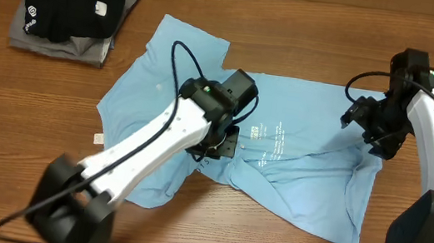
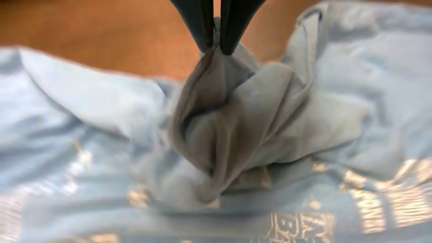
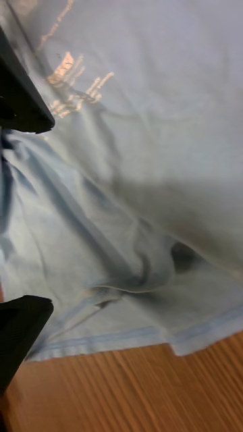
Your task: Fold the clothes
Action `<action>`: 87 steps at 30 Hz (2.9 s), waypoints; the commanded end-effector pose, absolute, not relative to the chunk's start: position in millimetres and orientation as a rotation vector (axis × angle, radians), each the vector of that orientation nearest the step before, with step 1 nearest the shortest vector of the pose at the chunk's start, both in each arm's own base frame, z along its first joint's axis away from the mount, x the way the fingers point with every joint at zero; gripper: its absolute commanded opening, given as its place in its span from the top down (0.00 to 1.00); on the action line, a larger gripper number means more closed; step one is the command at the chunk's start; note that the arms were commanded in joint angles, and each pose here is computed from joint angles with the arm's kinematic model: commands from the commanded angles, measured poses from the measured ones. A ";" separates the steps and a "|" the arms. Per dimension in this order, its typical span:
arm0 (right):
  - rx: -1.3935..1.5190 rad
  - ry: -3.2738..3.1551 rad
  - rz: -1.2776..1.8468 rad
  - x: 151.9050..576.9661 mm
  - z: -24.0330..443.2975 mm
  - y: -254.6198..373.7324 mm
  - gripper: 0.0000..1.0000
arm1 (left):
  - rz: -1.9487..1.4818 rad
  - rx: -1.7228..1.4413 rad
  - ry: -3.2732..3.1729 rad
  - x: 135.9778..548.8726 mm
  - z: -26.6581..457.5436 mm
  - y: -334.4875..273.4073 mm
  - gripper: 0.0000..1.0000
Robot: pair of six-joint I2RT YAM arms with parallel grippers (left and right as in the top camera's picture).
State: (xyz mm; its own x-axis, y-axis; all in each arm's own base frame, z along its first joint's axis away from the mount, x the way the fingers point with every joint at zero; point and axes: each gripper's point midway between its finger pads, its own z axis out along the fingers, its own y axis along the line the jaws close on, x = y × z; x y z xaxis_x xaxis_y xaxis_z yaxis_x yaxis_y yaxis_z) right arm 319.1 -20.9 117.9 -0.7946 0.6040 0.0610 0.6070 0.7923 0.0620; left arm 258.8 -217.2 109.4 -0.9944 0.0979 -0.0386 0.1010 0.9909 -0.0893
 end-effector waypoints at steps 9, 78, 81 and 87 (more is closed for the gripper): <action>-1.023 -3.098 -0.224 270.8 202.5 -12.2 0.19 | -0.151 0.053 2.772 226.5 224.8 -178.8 0.96; -1.216 -2.662 -0.244 164.3 50.3 19.2 0.00 | 0.191 -0.490 2.708 188.5 211.4 -60.0 0.89; -1.316 -2.645 -0.116 158.3 51.4 5.6 0.00 | 0.190 -0.490 2.707 188.7 211.4 -60.2 0.88; -1.379 -2.641 -0.082 153.3 57.9 1.5 0.00 | 0.191 -0.471 2.710 189.0 211.5 -60.5 0.82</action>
